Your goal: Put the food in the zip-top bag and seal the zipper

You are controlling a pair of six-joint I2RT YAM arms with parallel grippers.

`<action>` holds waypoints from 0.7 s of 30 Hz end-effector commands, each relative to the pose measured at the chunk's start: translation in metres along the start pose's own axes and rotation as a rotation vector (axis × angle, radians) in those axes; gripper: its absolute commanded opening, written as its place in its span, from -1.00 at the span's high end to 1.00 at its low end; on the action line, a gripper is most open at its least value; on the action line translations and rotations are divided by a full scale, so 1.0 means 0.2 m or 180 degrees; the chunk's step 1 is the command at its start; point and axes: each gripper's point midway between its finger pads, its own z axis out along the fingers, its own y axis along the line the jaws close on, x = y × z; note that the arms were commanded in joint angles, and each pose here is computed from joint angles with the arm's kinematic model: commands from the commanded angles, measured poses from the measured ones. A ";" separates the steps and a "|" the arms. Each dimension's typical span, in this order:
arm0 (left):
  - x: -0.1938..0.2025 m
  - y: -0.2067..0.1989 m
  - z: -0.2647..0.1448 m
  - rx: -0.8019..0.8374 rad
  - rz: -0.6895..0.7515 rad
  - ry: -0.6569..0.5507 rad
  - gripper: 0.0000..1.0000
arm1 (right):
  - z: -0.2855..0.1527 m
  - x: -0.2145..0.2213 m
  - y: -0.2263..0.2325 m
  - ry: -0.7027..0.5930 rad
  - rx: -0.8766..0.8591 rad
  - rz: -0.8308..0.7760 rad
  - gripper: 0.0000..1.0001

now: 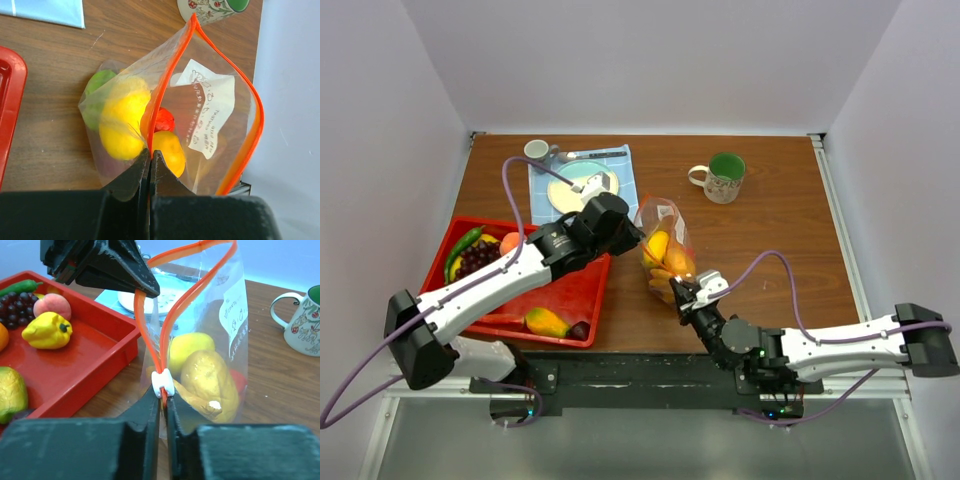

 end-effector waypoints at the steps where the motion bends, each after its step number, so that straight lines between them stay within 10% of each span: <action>1: -0.13 -0.15 -0.12 0.0374 0.0071 -0.0216 1.00 | -0.01 -0.09 -0.04 -0.0112 0.0100 0.0259 1.00; 14: -0.27 -0.31 -0.30 0.0944 0.0648 -0.0563 0.98 | -0.05 -0.38 0.00 -0.0063 -0.0333 0.0118 1.00; 21: -0.42 -0.40 -0.50 0.1260 0.1365 -0.1015 0.04 | -0.10 -0.49 0.07 0.0106 -0.0721 0.0032 1.00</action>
